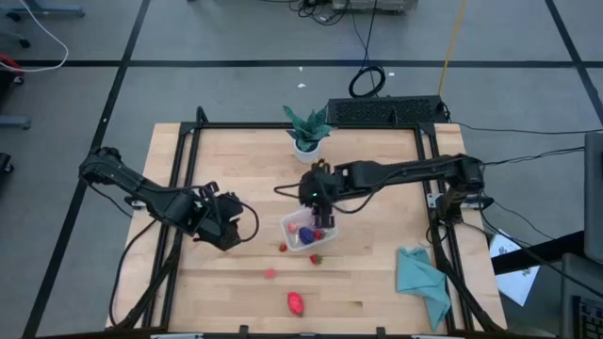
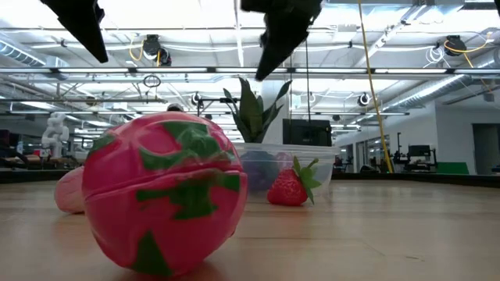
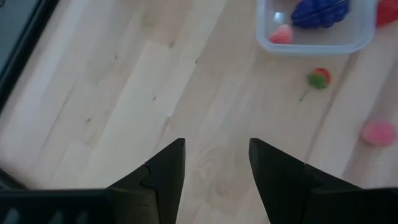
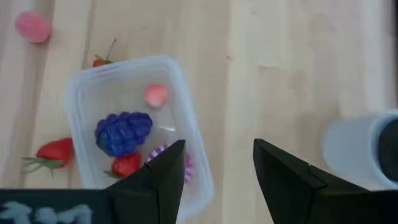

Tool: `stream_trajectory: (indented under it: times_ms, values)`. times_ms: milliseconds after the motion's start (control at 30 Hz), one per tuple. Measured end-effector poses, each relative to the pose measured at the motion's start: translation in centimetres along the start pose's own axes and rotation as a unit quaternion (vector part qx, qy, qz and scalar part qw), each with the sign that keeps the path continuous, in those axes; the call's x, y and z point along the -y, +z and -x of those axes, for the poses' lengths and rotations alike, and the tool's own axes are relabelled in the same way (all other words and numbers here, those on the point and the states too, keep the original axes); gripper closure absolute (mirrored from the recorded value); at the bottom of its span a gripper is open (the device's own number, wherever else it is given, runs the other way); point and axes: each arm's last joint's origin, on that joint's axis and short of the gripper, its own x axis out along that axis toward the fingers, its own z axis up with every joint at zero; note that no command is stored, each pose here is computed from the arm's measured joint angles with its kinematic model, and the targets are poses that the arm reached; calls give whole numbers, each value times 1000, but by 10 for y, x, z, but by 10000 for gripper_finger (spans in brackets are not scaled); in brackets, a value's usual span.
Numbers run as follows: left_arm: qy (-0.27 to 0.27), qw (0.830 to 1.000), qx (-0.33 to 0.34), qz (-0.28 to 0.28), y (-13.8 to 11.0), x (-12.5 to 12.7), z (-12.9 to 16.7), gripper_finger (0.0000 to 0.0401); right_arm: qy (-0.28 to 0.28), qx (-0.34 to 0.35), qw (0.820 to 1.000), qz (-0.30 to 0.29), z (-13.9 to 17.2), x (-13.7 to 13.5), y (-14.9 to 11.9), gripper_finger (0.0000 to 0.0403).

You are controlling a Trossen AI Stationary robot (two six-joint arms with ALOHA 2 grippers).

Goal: Pick and placing Produce into tupperware
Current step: Put the peach into the transparent bin

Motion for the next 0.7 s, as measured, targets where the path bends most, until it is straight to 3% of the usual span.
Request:
stream_trajectory:
  times_ms: [200, 400, 700]
  values:
    - [-27, 999, 16, -9, 0, 20, -5, 217, -6, 29, 998, -49, 46, 7, -7, 222]
    - [-43, 997, 1, -59, 1, 52, -29, 217, -11, 51, 995, -82, 84, 12, -17, 222]
    - [-98, 991, -13, -94, 5, 89, -61, 217, -12, 96, 990, -107, 122, 17, -28, 222]
